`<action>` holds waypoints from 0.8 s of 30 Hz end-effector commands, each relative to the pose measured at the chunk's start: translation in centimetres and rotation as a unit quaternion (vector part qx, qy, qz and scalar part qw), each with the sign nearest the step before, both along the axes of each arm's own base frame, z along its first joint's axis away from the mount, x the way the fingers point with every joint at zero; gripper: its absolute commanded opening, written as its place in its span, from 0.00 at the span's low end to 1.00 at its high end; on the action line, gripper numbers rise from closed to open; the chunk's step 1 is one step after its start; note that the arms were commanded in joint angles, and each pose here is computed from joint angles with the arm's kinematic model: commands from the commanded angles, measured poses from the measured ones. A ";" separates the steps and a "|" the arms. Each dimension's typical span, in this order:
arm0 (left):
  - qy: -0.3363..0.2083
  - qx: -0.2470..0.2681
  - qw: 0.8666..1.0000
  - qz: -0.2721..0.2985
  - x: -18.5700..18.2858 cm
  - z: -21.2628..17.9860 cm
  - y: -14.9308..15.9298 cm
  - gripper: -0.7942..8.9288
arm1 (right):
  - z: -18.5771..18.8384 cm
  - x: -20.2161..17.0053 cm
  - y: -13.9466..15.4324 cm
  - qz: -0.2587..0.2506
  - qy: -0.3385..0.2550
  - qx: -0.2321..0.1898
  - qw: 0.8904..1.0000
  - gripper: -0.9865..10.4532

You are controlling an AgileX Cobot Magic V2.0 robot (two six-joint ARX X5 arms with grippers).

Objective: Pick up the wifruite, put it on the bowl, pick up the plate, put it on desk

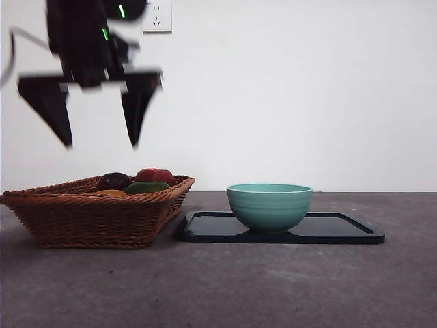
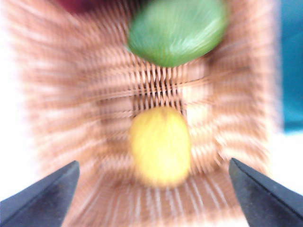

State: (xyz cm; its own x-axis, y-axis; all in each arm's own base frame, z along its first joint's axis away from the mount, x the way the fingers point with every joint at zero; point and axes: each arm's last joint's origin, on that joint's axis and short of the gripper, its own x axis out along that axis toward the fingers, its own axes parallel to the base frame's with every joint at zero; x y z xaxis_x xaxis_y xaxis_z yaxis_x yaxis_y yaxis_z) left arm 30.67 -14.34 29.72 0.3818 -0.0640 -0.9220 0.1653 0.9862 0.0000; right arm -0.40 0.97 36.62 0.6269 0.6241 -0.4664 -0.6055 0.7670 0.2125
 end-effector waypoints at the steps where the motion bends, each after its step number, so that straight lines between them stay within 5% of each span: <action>1: -0.023 -0.003 0.999 -0.026 -1.8 2.6 0.2 0.73 | 0.3 -0.1 0.0 0.001 -0.005 0.007 1.000 0.64; 12: -0.110 -0.113 0.979 -0.132 -13.2 11.6 3.6 0.76 | 0.3 -0.1 0.0 0.001 -0.006 0.007 1.000 0.64; 24: -0.220 -0.156 0.937 -0.220 -25.3 14.6 10.1 0.76 | 0.3 -0.1 0.0 0.001 -0.005 0.008 1.000 0.64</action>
